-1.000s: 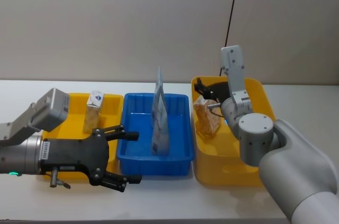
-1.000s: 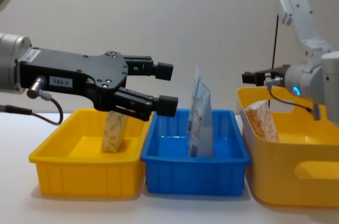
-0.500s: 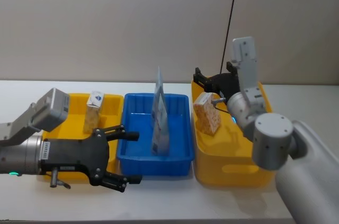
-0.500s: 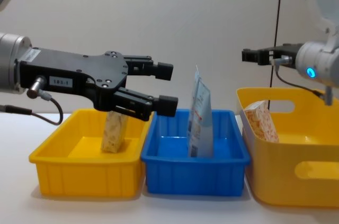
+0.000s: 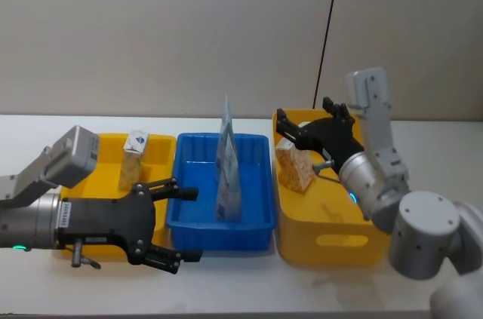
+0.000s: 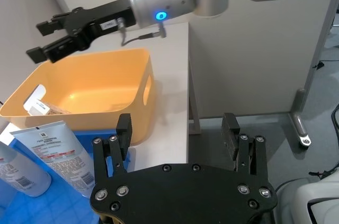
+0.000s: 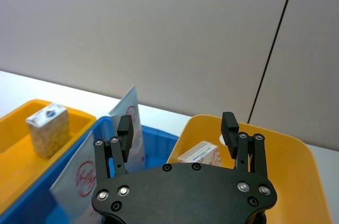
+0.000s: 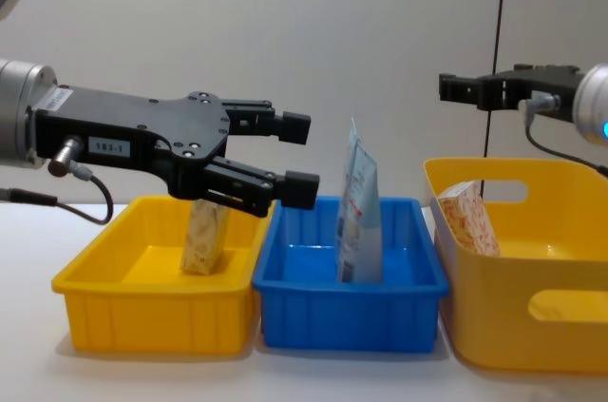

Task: Bimanual collaborative sorting of washing and personal care products

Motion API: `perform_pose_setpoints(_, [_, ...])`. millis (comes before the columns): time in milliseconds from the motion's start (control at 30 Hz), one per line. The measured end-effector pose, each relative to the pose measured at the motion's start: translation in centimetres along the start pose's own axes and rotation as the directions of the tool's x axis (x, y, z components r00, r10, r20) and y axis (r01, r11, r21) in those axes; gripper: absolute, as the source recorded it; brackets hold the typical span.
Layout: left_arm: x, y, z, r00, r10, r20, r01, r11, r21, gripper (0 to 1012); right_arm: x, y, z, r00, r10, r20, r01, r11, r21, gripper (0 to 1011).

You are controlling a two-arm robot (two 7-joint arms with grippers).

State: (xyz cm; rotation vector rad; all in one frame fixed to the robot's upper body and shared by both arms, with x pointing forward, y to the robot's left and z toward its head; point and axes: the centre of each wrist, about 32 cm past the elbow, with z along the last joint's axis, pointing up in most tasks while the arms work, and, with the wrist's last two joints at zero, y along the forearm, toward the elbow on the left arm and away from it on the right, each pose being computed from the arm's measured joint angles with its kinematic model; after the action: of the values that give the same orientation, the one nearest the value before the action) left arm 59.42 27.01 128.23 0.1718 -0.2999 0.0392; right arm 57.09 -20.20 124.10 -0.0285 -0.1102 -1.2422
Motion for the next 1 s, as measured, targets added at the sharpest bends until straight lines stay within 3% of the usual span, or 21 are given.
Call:
perform_pose_setpoints(433, [0.00,0.00,0.00,1.0000,0.000,0.000,0.000,1.0000,0.000,1001,-1.0,-3.4,-0.1,0.998,0.062,-0.013,-0.062,0.998,0.011,1004])
perform_pose_setpoints(1000, [0.00,0.00,0.00,1.0000,0.000,0.000,0.000,1.0000,0.000,1001,-1.5,-6.3,-0.9,0.992,0.125,-0.014,-0.125,0.992,-0.009,1004])
